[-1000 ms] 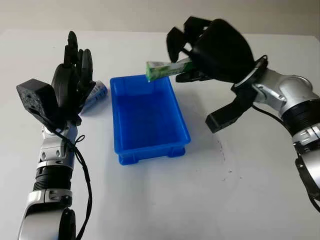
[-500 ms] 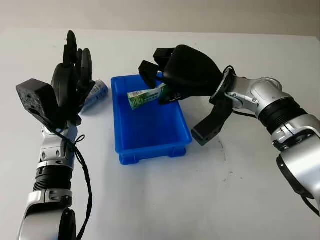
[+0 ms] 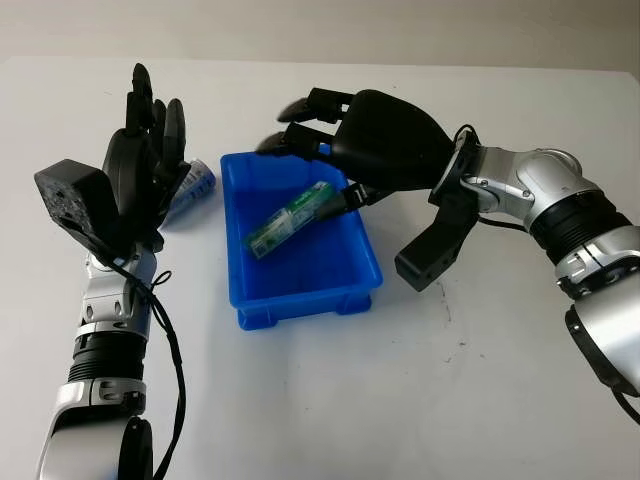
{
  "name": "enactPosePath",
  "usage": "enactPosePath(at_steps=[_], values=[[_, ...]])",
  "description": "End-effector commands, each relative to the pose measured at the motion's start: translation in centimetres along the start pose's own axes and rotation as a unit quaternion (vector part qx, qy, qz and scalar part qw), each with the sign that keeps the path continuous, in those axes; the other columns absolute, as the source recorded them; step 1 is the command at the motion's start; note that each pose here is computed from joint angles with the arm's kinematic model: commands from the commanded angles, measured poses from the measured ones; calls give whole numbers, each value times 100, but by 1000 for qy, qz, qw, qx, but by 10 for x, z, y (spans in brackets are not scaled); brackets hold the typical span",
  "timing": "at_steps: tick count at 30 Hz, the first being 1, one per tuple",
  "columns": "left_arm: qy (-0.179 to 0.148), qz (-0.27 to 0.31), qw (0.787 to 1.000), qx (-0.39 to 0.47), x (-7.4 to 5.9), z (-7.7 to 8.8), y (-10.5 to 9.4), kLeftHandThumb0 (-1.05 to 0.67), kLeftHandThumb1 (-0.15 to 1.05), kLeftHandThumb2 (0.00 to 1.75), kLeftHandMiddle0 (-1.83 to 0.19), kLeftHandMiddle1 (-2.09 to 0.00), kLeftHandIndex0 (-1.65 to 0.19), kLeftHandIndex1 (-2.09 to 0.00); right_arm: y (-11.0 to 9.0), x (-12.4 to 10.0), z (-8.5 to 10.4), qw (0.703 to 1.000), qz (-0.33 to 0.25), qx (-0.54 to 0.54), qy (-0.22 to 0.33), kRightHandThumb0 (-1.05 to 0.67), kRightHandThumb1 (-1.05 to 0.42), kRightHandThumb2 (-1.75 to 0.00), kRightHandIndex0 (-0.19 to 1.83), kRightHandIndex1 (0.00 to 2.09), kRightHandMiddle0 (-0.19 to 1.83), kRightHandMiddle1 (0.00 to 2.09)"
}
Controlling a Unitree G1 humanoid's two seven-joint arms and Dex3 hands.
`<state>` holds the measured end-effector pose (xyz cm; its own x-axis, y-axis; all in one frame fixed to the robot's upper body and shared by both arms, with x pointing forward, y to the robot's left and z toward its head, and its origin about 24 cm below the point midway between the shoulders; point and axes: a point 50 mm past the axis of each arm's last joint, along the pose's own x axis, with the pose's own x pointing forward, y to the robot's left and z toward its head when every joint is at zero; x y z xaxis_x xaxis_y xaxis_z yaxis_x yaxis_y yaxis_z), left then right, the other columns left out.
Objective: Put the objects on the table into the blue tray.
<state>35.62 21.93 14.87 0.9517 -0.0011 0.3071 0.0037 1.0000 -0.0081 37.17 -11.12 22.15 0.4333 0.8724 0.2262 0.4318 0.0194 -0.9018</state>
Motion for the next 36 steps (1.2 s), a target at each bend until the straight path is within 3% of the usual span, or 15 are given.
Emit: enactPosePath(at_steps=[1, 6, 10, 17, 21, 23, 30, 36], values=[[-9, 1, 1000, 2, 1, 3, 0, -73, 105, 53, 19, 0, 19, 0, -9, -1, -2, 999, -30, 11, 6, -75, -105, -35, -12, 1, -19, 11], [-13, 0, 1000, 3, 1, 4, 0, -72, 105, 54, 19, 0, 19, 0, -11, -8, -9, 985, -112, 106, 76, -76, -105, -37, -18, 1, -18, 2], [-13, -1, 1000, 4, 0, 3, 1, -70, 105, 55, 19, 0, 19, 0, -6, -20, -20, 936, -181, 246, 174, -78, -105, -43, -19, 0, -19, 0], [-9, 6, 1000, 13, -1, 4, 7, -69, 105, 56, 19, 0, 19, 0, 19, -60, -29, 790, -235, 463, 326, -77, -105, -58, -19, 0, -19, 0], [-7, 15, 999, 33, 2, 6, 12, -69, 105, 55, 19, 0, 19, 0, 35, -77, -23, 677, -259, 585, 364, -72, -105, -59, -19, 0, -19, 0], [-4, 22, 999, 44, 3, 9, 14, -68, 105, 53, 19, -1, 19, -1, 40, -85, -20, 654, -253, 605, 377, -70, -105, -64, -19, 0, -19, 0], [40, 10, 988, 147, 8, 21, 24, -67, 105, 51, 16, -5, 17, -3, 46, -99, -12, 627, -254, 617, 402, -67, -105, -68, -19, 0, -19, 0], [124, -17, 940, 318, 23, 40, 29, -75, 105, 47, 5, -8, 4, -9, 44, -101, -10, 623, -248, 618, 410, -68, -105, -67, -19, 0, -19, 0]])
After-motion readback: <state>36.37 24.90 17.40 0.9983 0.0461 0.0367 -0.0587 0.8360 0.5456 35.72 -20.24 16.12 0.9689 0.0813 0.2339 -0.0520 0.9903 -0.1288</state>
